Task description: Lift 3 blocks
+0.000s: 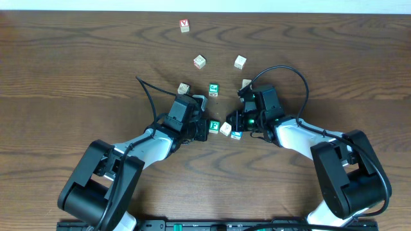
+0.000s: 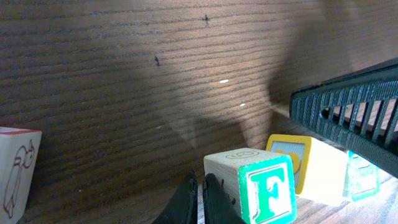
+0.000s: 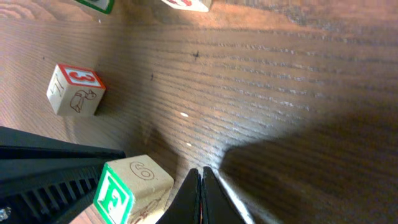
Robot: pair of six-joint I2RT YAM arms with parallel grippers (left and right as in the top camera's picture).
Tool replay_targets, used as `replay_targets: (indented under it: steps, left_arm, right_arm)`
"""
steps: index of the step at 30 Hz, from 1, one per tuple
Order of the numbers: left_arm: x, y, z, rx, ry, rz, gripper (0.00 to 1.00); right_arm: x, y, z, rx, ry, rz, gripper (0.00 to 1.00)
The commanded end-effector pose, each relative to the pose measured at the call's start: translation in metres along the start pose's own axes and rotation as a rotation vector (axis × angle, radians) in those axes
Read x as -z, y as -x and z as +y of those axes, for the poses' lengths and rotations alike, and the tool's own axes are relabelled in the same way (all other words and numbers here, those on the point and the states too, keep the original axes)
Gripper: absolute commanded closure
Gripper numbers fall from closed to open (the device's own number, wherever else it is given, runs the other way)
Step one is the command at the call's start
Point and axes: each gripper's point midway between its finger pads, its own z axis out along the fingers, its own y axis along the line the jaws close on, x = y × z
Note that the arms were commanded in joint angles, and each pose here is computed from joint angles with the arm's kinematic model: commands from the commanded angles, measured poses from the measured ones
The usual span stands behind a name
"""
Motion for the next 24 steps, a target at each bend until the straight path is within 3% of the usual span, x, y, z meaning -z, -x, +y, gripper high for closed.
replay_targets:
  steps: [1, 19, 24]
  left_arm:
    - [-0.003, -0.003, 0.002, -0.015, 0.01, 0.012, 0.93]
    - [-0.003, -0.003, 0.003, -0.015, 0.013, 0.01, 0.93]
    - [-0.003, -0.004, 0.003, -0.013, 0.015, 0.015, 0.93]
  right_arm:
    - [-0.002, 0.003, 0.008, 0.052, 0.041, 0.004, 0.99]
    - [-0.001, -0.003, 0.019, 0.138, 0.106, 0.032, 0.99]
    - [0.004, 0.014, -0.022, -0.044, -0.076, -0.043, 0.99]
